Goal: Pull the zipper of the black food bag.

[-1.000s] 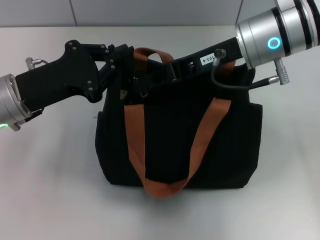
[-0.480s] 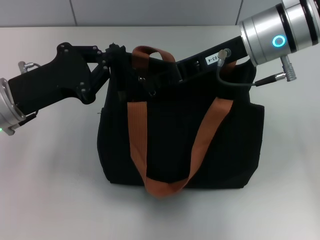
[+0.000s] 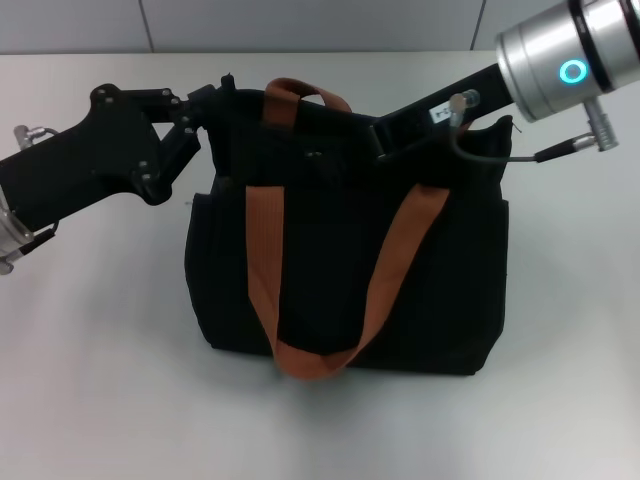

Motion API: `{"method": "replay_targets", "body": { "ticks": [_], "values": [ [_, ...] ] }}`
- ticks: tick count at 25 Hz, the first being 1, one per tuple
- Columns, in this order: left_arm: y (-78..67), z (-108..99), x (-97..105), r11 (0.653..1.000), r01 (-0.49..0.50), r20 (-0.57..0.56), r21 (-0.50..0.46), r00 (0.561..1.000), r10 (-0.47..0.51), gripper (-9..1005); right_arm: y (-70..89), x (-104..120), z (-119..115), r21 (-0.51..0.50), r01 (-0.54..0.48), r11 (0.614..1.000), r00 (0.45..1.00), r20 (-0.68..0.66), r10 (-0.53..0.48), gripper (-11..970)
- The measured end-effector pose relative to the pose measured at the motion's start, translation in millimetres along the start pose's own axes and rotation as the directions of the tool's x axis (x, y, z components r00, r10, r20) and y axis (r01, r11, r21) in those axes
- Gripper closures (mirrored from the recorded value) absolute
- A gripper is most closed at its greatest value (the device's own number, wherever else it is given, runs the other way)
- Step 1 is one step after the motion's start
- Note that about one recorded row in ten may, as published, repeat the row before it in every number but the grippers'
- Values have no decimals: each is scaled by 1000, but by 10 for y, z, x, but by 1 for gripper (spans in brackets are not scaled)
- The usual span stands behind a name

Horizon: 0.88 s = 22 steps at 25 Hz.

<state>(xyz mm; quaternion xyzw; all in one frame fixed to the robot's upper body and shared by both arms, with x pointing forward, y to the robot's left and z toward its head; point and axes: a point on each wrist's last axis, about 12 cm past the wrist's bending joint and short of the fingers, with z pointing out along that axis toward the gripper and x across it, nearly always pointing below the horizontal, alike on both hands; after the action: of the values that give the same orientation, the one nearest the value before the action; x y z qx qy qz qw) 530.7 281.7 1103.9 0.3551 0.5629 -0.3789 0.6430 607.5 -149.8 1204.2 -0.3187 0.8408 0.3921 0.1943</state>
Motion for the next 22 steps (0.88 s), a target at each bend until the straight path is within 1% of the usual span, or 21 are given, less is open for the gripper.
{"method": "replay_targets", "body": {
  "ticks": [4,5,6,7,11,15,18,20,22],
  "values": [
    [-2,-50,3,1000,0,-4,-13,1000,0,881,-6,23,-53,31,-14,999,1000,-6,14,960],
    [-4,-65,4,1000,0,-6,-16,1000,-1,880,-13,45,-100,56,-21,998,1000,-7,22,960],
    [-4,-65,4,1000,0,-6,-16,1000,-1,880,-13,45,-100,56,-21,998,1000,-7,22,960],
    [-10,-78,7,1000,3,-6,-18,1000,-3,879,-21,62,-147,84,-26,996,1000,-6,27,960],
    [-18,-99,13,1000,5,-5,-22,1000,-5,876,-25,94,-201,108,-36,993,999,-5,36,960],
    [-21,-130,9,1000,6,1,-30,1000,-6,873,-46,148,-292,164,-50,985,998,-15,53,960],
    [-28,-148,13,999,8,3,-34,1000,-8,871,-52,166,-327,182,-53,982,998,-12,56,961],
    [-25,-173,6,999,7,7,-41,1000,-7,869,-69,196,-391,219,-57,974,998,-3,60,961],
    [-24,-181,5,999,7,7,-42,1000,-7,868,-72,206,-414,227,-60,972,998,3,60,961]
  ]
}}
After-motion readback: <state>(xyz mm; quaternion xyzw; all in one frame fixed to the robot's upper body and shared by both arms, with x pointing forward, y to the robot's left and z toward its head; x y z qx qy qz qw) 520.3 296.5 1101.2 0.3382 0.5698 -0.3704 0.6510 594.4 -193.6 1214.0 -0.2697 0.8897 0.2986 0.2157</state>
